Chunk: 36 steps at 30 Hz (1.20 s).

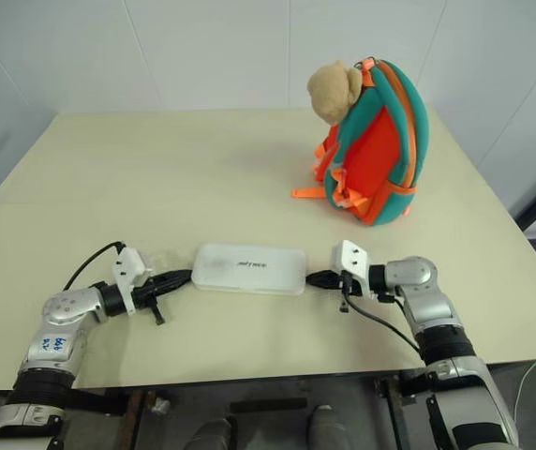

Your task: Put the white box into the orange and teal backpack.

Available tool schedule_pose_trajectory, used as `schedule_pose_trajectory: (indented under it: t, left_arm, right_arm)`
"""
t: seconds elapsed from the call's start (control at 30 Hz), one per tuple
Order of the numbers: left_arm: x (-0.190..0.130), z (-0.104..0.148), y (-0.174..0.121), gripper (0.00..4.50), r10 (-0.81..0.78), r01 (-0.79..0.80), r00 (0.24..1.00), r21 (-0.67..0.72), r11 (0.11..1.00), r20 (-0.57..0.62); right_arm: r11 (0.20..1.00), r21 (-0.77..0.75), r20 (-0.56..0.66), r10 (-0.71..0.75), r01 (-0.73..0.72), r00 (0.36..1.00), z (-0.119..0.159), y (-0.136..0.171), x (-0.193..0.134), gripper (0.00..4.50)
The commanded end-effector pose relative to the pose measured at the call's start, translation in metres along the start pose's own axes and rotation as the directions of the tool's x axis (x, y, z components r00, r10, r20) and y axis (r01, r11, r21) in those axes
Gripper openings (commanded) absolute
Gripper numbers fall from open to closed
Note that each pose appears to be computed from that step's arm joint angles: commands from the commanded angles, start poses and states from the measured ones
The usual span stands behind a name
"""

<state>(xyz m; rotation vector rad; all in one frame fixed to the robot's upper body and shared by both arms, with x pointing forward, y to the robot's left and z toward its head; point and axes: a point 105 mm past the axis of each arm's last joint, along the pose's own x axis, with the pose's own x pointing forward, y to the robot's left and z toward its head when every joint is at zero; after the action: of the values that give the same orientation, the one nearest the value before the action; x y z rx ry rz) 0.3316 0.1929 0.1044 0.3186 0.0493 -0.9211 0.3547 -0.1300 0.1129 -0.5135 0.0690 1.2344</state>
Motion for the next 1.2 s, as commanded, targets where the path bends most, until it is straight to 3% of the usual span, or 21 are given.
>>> schedule_pose_trajectory:
  t: [0.03,0.27,0.47,0.53,0.8,0.97,1.03,1.2]
  left_arm:
    - [0.015,0.013,-0.027,0.06,-0.134,0.133,0.99,0.026,0.991,0.045]
    - [0.012,0.013,-0.029,0.06,-0.124,0.124,0.992,0.038,0.992,0.021]
    - [0.007,0.012,-0.01,0.06,-0.041,0.043,0.999,0.069,0.997,-0.025]
    - [0.001,0.011,0.0,0.0,-0.013,0.019,0.998,0.083,0.996,-0.066]
    - [-0.024,0.005,0.018,2.37,0.008,-0.001,0.986,0.042,0.999,-0.168]
    - [-0.034,0.018,0.032,3.86,0.067,-0.085,0.994,-0.235,0.968,-0.085]
    - [-0.032,0.03,0.032,4.47,0.038,-0.041,0.999,-0.383,0.923,-0.016]
    - [-0.021,0.042,0.017,4.49,-0.127,0.086,0.992,-0.71,0.699,-0.005]
  right_arm:
    - [0.998,-0.056,0.042,0.001,0.002,0.999,0.015,-0.003,0.006,0.0]
    - [0.999,-0.05,0.039,-0.002,0.004,0.999,0.011,-0.001,0.004,0.0]
    - [0.999,-0.036,0.048,0.005,-0.003,0.999,0.013,-0.002,0.0,0.0]
    - [0.999,-0.032,0.044,-0.009,0.01,0.999,0.015,-0.008,-0.008,0.35]
    - [0.999,-0.035,-0.046,-0.023,0.022,0.999,0.009,-0.02,-0.038,2.85]
    - [0.998,0.058,-0.061,-0.015,0.019,0.998,0.021,-0.028,-0.052,4.45]
    - [0.991,0.131,-0.054,0.031,-0.023,0.998,0.029,-0.023,-0.052,4.5]
    - [0.954,0.268,-0.01,0.141,-0.133,0.99,0.05,-0.005,-0.039,4.5]
